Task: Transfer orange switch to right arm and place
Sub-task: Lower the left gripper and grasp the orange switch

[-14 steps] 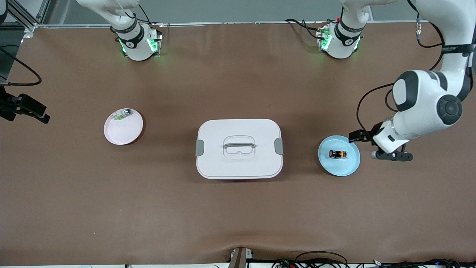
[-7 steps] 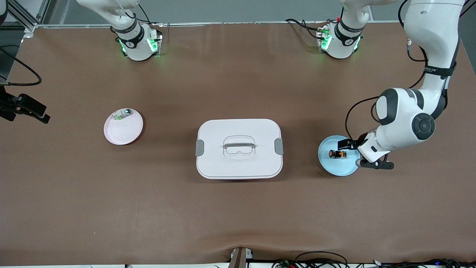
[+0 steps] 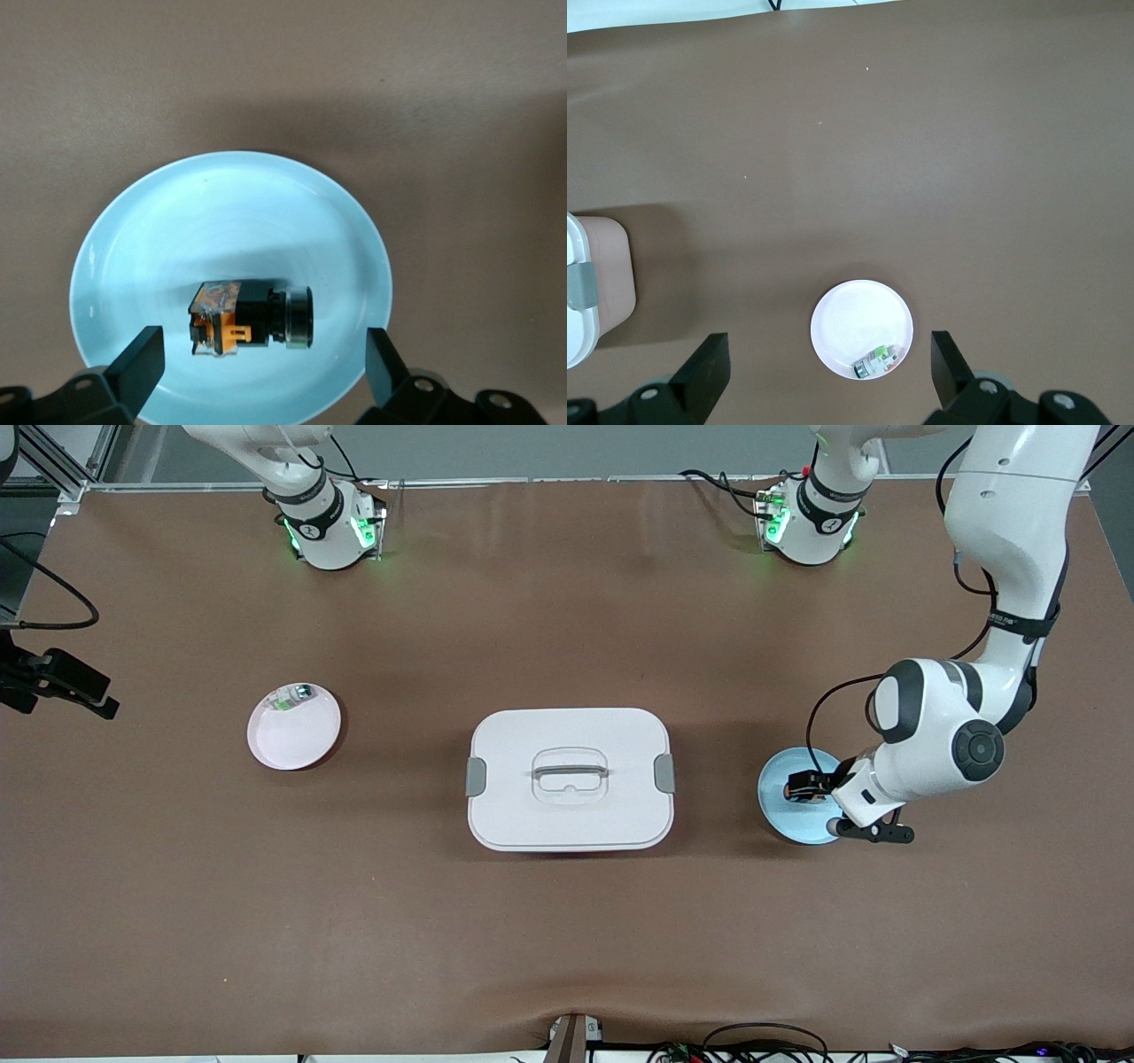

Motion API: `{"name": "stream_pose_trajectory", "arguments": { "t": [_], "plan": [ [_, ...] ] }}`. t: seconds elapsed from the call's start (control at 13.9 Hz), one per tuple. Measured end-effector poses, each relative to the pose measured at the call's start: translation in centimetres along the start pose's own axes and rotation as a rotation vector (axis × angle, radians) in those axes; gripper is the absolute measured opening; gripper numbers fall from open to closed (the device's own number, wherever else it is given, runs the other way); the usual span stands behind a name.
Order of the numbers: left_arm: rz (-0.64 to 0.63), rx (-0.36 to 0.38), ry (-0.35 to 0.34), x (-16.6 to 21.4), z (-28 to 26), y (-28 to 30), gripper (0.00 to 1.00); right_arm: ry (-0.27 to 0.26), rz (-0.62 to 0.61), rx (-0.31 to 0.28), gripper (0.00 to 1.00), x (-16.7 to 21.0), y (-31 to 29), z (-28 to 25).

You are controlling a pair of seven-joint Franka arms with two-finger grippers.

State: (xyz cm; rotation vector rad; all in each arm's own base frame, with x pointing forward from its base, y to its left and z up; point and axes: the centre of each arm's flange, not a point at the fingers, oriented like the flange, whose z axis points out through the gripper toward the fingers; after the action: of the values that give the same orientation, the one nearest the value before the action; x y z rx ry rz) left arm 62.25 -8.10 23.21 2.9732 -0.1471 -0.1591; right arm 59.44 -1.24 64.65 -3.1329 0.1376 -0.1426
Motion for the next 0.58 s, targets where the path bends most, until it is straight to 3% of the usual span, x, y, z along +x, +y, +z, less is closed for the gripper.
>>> {"name": "stream_pose_trajectory", "arguments": {
  "t": [0.58],
  "plan": [
    [-0.013,-0.006,-0.039,0.0,3.4,-0.8,1.0,0.0,-0.018,0.002,1.0,-0.1,-1.1,0.0]
  ]
}}
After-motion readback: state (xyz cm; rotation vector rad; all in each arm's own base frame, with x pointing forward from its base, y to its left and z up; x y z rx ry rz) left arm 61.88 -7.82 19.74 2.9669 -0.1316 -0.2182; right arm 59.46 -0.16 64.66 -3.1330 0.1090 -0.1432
